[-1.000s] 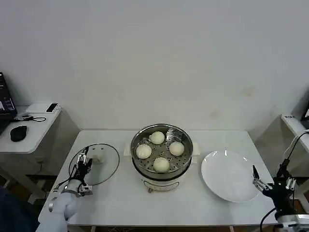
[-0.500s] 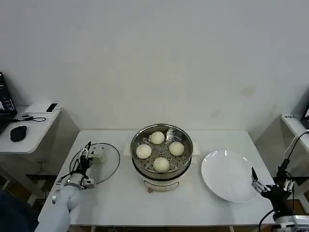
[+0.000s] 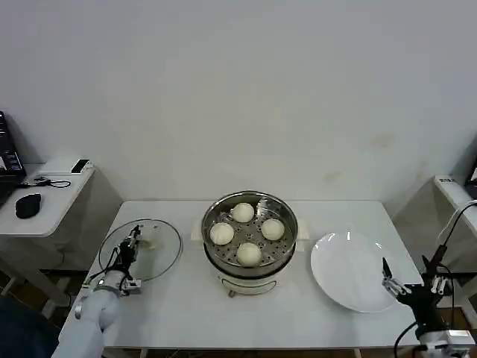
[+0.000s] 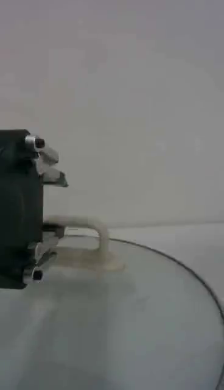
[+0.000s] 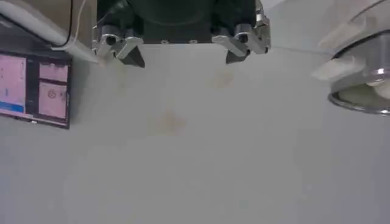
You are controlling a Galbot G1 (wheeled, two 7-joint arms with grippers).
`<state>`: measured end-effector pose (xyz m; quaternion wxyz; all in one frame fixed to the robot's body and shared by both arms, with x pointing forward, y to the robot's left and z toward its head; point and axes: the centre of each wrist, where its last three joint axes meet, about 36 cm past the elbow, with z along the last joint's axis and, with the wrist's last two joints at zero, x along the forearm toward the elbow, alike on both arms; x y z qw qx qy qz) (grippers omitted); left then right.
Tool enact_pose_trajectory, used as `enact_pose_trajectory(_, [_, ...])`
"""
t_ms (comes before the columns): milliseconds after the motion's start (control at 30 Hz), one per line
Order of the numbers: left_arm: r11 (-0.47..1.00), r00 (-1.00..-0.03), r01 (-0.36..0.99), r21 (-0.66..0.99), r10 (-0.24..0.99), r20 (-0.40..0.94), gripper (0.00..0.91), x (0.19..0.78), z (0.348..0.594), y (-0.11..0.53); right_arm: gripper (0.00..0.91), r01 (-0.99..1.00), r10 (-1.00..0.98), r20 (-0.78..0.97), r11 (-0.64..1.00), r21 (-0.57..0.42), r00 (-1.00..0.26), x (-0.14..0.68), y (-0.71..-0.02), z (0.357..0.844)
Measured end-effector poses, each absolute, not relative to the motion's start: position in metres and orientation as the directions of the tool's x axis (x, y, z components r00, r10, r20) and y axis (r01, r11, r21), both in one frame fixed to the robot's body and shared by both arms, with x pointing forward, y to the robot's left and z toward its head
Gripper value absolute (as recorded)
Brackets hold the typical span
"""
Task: Take steamed baozi put them in steamer then cover it.
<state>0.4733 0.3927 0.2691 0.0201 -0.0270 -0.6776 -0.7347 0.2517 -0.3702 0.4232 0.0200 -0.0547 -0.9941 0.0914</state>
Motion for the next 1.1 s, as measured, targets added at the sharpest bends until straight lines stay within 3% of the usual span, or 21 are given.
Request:
enact_pose_trajectory(367, [-0.097,-0.998,0.004,0.995,-0.056,-0.001,0.000,0.445,0.311,0.382,0.907,0.072,0.082,0.043,0.977,-0.198,-0.996,0.255,-0.374,0.421])
enact_pose_trajectory(833, [-0.067,-0.985,-0.071,0.995,-0.152,-0.080,0.000,0.438,0.404,0.359,0.907,0.062,0.076,0.060,0.975,-0.212,-0.995,0.252,-0.376,0.418])
enact_pose_trajectory(1100, [-0.023,-0.987,-0.078,0.997,-0.140,-0.080,0.000,0.434,0.435,0.327,0.907,0.066,0.081,0.055,0.972,-0.225,-0.995,0.246,-0.374,0.418])
